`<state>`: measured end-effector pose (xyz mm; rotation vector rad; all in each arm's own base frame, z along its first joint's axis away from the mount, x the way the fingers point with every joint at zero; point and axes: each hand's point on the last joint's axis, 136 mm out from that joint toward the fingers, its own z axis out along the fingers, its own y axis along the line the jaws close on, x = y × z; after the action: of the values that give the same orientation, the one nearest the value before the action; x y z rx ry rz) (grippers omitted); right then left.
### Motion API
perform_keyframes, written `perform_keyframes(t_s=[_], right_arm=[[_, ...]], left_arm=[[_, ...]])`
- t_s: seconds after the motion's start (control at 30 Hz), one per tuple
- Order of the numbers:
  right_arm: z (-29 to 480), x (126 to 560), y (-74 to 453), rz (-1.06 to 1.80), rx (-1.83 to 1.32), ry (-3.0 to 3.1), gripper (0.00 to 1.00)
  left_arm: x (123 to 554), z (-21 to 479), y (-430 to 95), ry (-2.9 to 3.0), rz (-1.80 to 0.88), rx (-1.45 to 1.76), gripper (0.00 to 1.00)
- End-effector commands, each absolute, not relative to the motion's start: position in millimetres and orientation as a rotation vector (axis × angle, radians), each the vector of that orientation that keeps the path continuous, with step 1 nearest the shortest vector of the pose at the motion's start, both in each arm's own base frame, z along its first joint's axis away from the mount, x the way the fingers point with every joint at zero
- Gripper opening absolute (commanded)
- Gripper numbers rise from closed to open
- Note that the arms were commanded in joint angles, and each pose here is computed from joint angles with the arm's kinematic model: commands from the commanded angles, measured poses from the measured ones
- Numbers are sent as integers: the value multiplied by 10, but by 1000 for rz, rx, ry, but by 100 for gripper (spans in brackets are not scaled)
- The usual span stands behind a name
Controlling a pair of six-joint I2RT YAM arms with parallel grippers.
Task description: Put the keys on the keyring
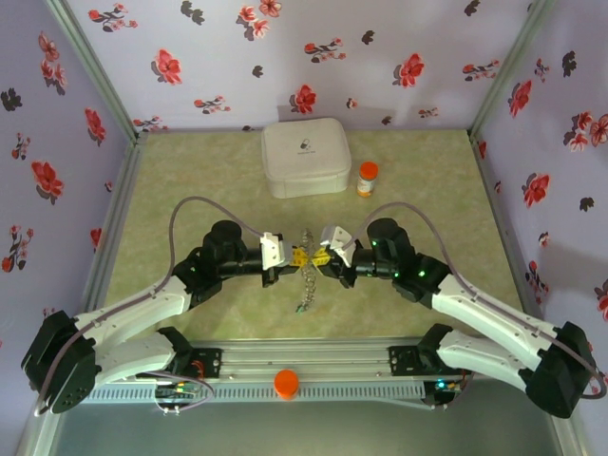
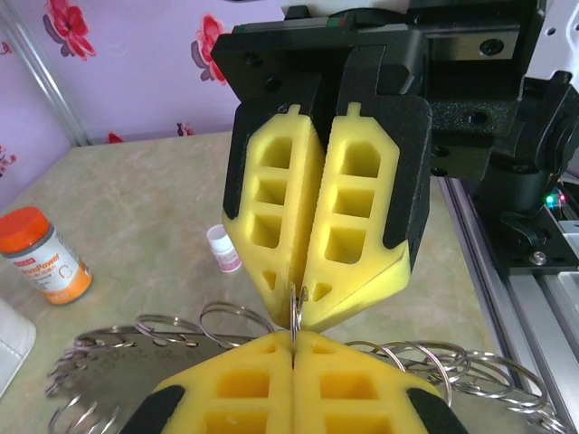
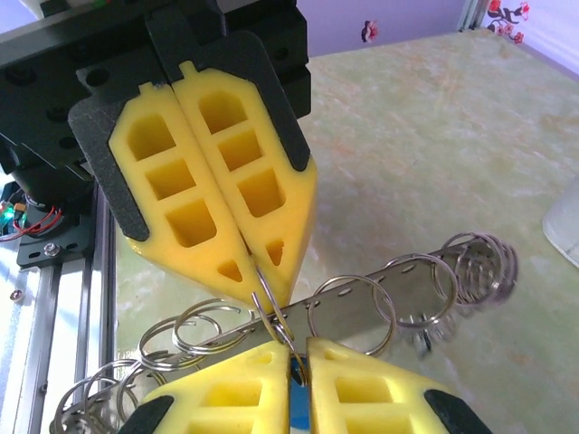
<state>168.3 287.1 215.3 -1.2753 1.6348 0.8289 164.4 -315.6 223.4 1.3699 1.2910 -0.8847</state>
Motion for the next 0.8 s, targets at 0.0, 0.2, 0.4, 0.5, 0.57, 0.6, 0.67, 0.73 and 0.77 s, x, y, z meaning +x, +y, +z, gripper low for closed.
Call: perform_keyframes(t_s=[0.0,0.2,0.4,0.5,0.57,0.6,0.67,0.73,0.77], right_arm=[[2241,1697,2856,795,-1264,1578,13],[2279,1653,2857,812,-1279,1558,20],[2412,1577,2899,873,-1284,1504,21],[2443,1564,2919,892,-1284,1492,21],[2434,1568,2932,897,-1286,1494,21],[2432,1571,2936,896,-1288,1492,21],[2426,1586,2946,892,-1288,1492,21],[2432,1595,2959,891,-1289,1487,20],[2439,1600,2964,892,-1289,1484,19]], left_arm=[[1572,2563,-3209,1151,-911,1357,0],[1570,2545,-3208,1156,-913,1359,0],[1576,2529,-3215,1160,-913,1361,0],[1578,2527,-3217,1160,-913,1361,0],[1579,2535,-3218,1158,-913,1360,0],[1579,2535,-3218,1160,-915,1358,0],[1573,2554,-3220,1158,-922,1356,0],[1567,2561,-3216,1156,-922,1357,0],[1566,2557,-3213,1157,-921,1358,0]])
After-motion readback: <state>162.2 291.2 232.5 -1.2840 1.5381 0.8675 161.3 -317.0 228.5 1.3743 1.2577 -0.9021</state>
